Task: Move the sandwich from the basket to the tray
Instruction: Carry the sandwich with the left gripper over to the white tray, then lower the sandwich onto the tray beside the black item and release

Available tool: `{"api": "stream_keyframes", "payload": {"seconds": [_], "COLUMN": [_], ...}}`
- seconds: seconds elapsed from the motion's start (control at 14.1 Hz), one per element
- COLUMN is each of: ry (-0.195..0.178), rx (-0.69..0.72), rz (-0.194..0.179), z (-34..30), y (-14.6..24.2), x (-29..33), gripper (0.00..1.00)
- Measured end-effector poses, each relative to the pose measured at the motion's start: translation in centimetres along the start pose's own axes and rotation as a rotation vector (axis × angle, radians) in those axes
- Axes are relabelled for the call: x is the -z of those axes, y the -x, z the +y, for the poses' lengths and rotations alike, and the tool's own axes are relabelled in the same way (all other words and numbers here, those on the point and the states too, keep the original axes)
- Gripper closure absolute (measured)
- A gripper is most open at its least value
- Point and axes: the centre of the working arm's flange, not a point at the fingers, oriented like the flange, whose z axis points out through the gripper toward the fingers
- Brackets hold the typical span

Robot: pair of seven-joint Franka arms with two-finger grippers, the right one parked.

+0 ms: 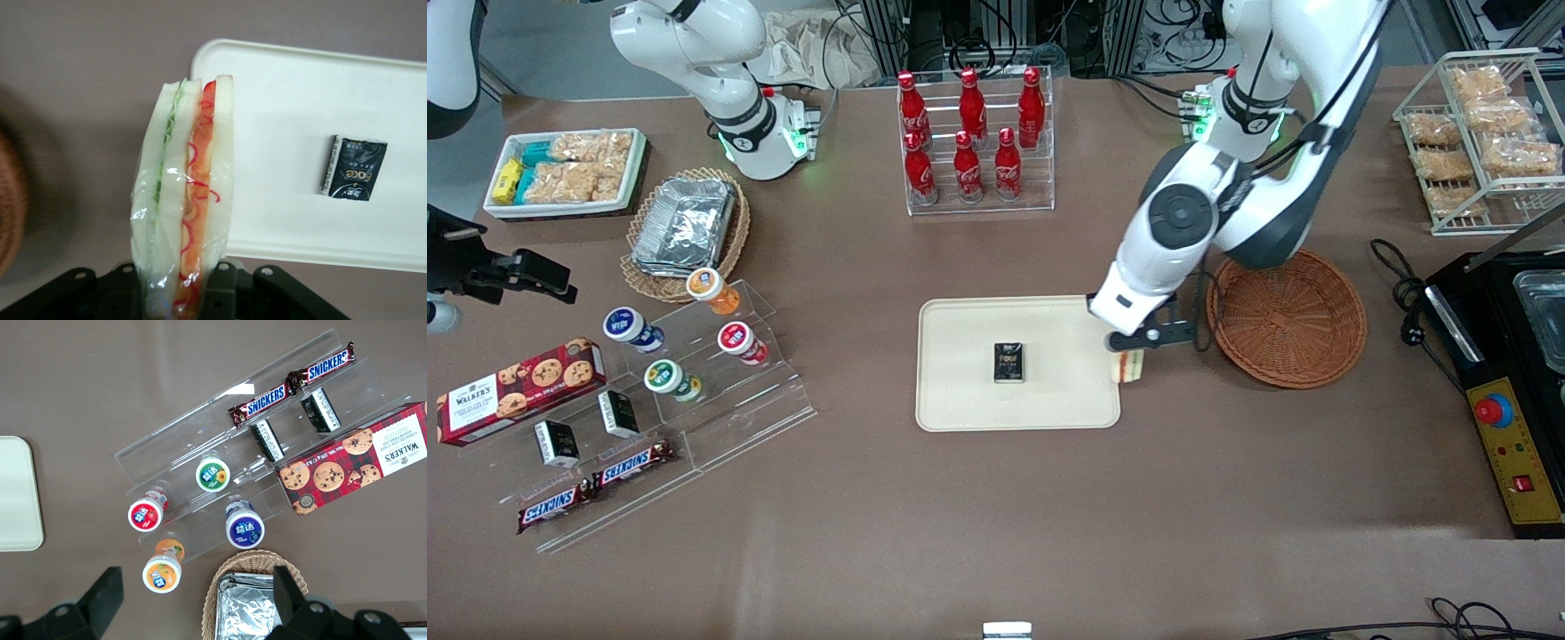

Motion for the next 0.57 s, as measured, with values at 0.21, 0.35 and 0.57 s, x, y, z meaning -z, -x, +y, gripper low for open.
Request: {"api": "stream_keyframes", "payload": {"seconds": [0.21,0.35,0.57], "ry": [-0.044,-0.057,-0.073], "rx": [-0.036,-0.045,-0.052], "rz": [-0.009,-0.031,-0.057], "z": [2.6,3.0,2.9], "y": [-0.1,-0.7,-1.0], "x": [-4.5,-6.7,-9.2], "gripper": [0.73,0.73,0.73]}}
